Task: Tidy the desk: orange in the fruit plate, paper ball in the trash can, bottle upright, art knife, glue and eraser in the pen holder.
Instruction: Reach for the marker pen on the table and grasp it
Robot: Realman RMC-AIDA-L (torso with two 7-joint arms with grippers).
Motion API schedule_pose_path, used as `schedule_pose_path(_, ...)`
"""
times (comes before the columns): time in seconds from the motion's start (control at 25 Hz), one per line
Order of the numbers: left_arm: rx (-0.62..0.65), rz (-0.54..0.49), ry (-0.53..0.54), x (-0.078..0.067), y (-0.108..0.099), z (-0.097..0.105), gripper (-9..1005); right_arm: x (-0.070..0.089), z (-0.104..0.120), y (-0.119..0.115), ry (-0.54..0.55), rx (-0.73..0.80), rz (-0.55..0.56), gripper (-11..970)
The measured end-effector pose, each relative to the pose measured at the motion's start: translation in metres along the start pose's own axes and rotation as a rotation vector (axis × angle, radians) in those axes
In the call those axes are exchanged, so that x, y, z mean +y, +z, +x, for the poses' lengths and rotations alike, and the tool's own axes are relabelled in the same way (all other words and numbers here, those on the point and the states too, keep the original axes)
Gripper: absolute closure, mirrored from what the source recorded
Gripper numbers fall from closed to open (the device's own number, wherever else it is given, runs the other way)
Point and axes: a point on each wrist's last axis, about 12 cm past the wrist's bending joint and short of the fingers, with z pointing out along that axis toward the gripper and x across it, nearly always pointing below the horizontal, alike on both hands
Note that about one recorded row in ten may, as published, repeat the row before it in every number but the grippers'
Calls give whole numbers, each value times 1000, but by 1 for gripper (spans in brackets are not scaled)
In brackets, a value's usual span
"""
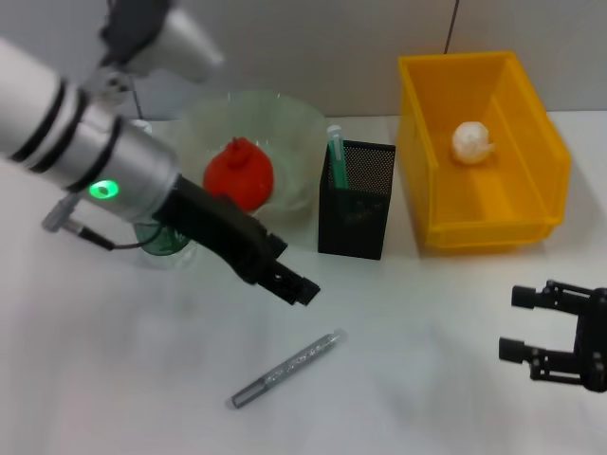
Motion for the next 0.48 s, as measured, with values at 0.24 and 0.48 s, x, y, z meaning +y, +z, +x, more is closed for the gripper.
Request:
schedule_pose_path(0.24,198,-33,-2,-15,25,-31,242,-4,0,2,-23,108,-35,191)
schedule_pose_path(0.48,280,-82,29,-18,54,-34,242,-6,-2,3,-30,129,-29,191)
